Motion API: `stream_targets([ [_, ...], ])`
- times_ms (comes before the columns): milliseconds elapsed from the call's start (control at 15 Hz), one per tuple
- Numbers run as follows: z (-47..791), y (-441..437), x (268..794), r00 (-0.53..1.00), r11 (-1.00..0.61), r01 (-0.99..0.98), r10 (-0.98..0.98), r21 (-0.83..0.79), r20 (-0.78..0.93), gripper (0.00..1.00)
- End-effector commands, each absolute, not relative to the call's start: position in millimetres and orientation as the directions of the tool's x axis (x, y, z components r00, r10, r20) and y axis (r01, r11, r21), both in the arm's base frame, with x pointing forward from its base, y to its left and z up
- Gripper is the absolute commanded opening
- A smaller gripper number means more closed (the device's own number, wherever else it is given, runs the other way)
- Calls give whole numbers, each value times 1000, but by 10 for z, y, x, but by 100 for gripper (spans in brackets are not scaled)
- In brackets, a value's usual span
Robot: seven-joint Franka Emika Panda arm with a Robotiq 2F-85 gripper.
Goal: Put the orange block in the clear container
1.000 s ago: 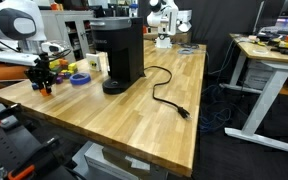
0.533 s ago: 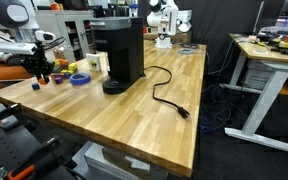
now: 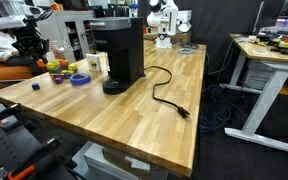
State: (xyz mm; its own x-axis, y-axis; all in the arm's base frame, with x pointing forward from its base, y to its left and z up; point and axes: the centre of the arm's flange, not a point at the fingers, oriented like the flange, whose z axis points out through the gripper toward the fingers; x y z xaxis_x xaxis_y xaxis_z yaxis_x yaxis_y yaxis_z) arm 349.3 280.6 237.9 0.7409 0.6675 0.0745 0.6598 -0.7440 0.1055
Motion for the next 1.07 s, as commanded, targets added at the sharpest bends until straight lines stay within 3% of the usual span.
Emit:
stream_targets([
  [0, 2465, 2880, 3557, 727, -727, 670, 684, 152, 64, 7],
  [400, 2532, 2938, 3600, 717, -721, 681, 692, 127, 81, 7],
  [467, 2515, 2918, 3567, 720, -725, 676, 688, 133, 91, 29],
  [867, 2513, 2927, 3564, 720, -725, 676, 688, 131, 91, 29],
  [933, 2513, 2927, 3564, 720, -725, 676, 688, 131, 91, 7],
  [1000, 2533, 2948, 3580, 716, -721, 680, 692, 133, 95, 7],
])
